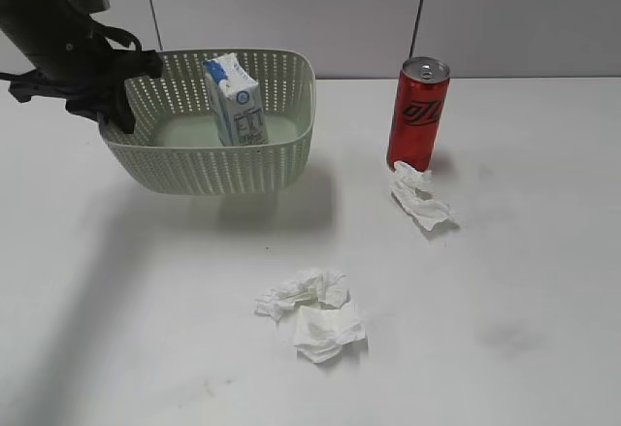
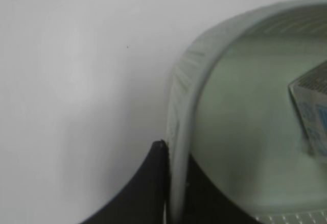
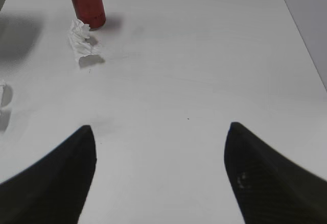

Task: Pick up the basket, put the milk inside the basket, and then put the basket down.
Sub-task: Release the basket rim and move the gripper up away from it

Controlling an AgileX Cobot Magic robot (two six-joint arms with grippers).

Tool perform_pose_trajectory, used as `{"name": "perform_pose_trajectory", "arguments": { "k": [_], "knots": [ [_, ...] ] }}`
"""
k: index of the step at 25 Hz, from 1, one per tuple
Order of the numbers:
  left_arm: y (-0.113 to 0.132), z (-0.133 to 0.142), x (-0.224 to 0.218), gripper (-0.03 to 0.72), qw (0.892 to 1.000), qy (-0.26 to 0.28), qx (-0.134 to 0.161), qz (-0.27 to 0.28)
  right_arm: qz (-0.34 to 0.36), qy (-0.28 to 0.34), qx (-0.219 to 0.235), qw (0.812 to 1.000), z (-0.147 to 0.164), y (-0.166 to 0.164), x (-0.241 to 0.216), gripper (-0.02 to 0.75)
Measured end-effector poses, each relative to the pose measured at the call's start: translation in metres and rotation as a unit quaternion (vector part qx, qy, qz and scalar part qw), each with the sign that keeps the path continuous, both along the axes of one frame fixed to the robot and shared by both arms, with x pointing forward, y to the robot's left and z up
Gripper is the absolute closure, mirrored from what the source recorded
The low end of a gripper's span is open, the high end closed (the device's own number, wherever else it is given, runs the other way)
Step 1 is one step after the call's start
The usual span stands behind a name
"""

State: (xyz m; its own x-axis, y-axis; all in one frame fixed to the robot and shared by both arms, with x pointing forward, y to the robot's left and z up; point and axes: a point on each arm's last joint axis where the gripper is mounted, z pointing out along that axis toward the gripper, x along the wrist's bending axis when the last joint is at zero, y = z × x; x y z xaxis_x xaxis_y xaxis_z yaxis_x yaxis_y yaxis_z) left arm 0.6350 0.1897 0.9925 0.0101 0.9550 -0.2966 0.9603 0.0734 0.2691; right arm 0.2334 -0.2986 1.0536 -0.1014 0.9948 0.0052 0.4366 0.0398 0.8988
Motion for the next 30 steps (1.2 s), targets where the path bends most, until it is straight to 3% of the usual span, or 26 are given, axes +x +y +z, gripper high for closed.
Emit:
{"name": "perform_pose_trajectory", "arguments": {
  "k": [11,26,30],
  "knots": [
    [-0.005,-0.031,0.013,0.688,0.999,0.007,-0.019,0.025,0.000,0.000,0.000,1.000,0.000,0.000,0.000,0.145],
    [-0.001,-0.043,0.015,0.688,1.000,0.009,0.012,0.011,0.000,0.000,0.000,1.000,0.000,0.000,0.000,0.146],
    [-0.001,-0.043,0.015,0.645,1.000,0.009,0.011,0.012,0.000,0.000,0.000,1.000,0.000,0.000,0.000,0.146]
  ]
}}
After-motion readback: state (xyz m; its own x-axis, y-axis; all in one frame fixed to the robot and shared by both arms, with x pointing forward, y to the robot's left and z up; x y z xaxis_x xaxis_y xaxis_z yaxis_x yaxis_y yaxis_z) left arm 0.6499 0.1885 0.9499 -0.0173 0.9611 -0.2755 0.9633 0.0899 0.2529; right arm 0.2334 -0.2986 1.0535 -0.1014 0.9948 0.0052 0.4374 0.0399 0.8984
